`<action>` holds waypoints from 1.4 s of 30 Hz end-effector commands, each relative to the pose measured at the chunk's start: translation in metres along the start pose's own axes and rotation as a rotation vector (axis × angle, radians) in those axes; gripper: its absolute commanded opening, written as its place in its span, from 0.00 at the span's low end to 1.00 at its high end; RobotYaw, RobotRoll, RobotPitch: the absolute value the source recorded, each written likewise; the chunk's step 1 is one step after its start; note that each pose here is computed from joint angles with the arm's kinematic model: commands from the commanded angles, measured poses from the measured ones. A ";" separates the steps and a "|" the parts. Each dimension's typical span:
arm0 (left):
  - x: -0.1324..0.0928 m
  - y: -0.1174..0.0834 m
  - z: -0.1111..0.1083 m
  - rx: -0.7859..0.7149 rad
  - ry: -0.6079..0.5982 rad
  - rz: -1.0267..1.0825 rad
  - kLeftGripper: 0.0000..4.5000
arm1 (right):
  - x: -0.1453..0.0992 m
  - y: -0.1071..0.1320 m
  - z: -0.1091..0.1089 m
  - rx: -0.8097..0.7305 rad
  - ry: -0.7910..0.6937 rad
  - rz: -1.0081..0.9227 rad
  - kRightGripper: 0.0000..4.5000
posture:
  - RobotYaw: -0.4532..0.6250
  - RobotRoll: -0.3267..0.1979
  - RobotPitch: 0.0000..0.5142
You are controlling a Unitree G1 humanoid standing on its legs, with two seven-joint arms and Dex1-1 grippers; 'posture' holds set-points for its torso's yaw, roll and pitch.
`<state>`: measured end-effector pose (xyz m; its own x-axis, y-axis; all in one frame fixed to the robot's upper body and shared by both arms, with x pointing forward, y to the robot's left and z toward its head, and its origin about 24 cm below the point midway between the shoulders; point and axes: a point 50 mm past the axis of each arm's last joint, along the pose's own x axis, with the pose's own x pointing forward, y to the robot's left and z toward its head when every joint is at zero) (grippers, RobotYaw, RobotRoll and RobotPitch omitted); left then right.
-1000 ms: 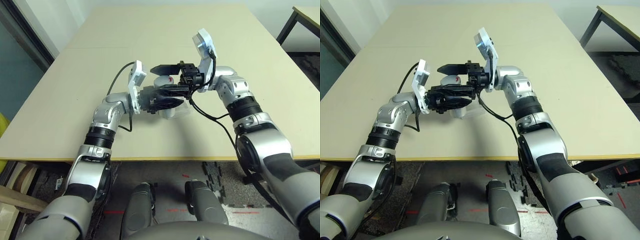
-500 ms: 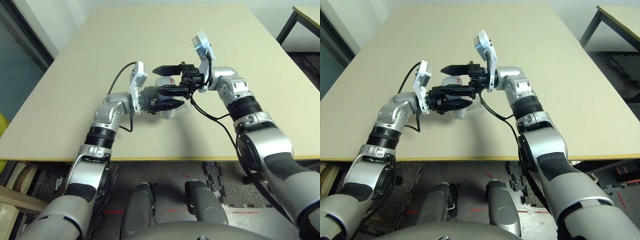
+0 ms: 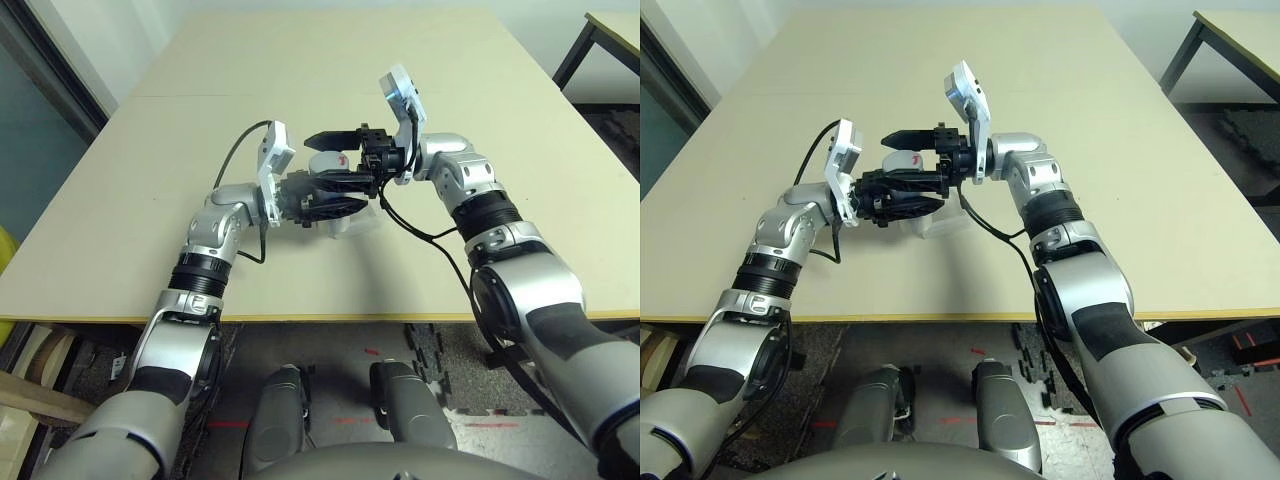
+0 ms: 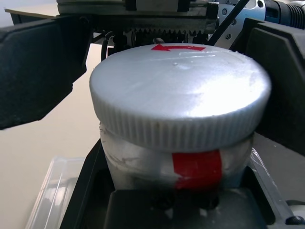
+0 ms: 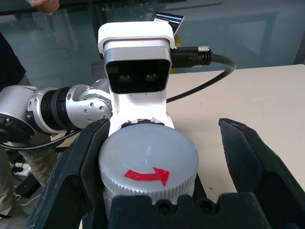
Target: Pour the medicine from the bottle into the box.
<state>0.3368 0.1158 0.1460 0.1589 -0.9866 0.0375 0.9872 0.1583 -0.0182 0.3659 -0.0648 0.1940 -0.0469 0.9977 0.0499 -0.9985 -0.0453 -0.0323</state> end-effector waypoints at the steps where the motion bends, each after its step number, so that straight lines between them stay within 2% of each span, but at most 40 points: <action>1: -0.003 0.001 0.006 0.042 0.000 -0.028 0.60 | -0.011 -0.005 -0.001 0.023 0.007 -0.070 1.00 | 0.26 0.62 0.19; 31: -0.016 0.001 0.007 0.045 -0.006 -0.005 0.60 | -0.069 -0.021 0.000 0.078 -0.026 -0.367 1.00 | 0.27 0.62 0.18; 42: -0.020 0.004 0.006 0.046 0.002 0.018 0.60 | -0.074 -0.022 0.001 0.052 -0.004 -0.376 1.00 | 0.28 0.62 0.17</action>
<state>0.3377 0.1339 0.1512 0.1733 -0.9837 0.0490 0.9846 0.1742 0.0152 0.3905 -0.1360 0.1890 0.3275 0.9427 0.0633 -0.9442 0.3240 0.0601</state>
